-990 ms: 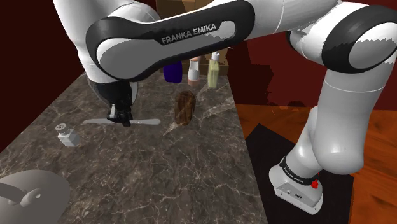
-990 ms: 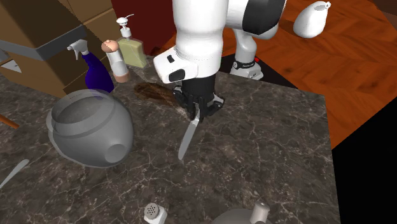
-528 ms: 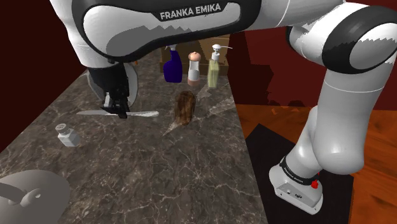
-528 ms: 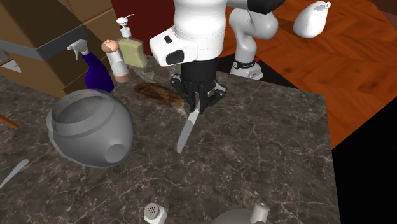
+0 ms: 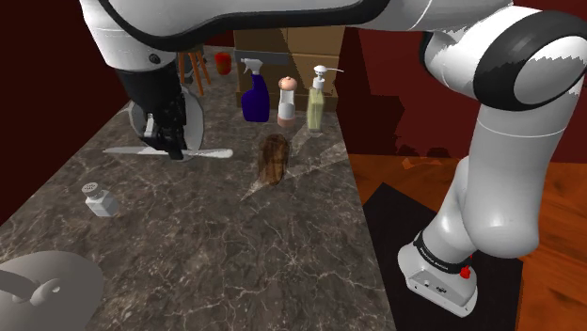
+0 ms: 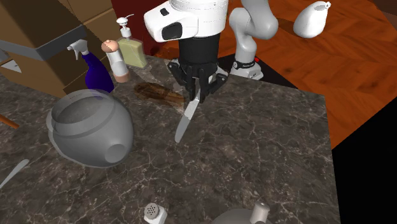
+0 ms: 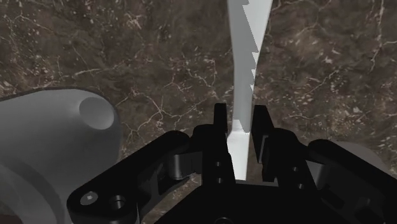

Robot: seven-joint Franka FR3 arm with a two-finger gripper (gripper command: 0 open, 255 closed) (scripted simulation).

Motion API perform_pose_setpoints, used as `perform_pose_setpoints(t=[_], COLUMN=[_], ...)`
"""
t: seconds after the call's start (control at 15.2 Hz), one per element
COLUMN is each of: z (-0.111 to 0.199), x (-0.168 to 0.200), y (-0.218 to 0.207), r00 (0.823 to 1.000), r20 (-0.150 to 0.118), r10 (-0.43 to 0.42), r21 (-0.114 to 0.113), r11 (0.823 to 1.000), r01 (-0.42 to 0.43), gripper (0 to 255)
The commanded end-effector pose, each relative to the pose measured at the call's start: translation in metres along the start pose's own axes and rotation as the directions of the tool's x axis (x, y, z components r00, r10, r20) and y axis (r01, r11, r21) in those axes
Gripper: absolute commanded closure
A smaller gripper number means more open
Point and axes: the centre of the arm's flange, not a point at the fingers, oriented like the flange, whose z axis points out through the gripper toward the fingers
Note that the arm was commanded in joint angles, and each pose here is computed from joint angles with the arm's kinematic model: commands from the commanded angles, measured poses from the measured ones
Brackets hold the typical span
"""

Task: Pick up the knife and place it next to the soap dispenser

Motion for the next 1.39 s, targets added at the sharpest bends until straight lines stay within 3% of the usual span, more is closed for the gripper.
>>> perform_pose_setpoints(t=[0.0, 0.92, 1.32], z=[-0.011, -0.08, -0.079], x=[0.0, 0.0, -0.062], y=[0.0, 0.002, 0.05], r00=[1.0, 1.0, 1.0], r20=[0.0, 0.0, 0.0], r10=[0.0, 0.0, 0.0], r21=[0.0, 0.0, 0.0], r11=[1.0, 1.0, 1.0], r01=[0.0, 0.0, 0.0], gripper=[255, 255, 255])
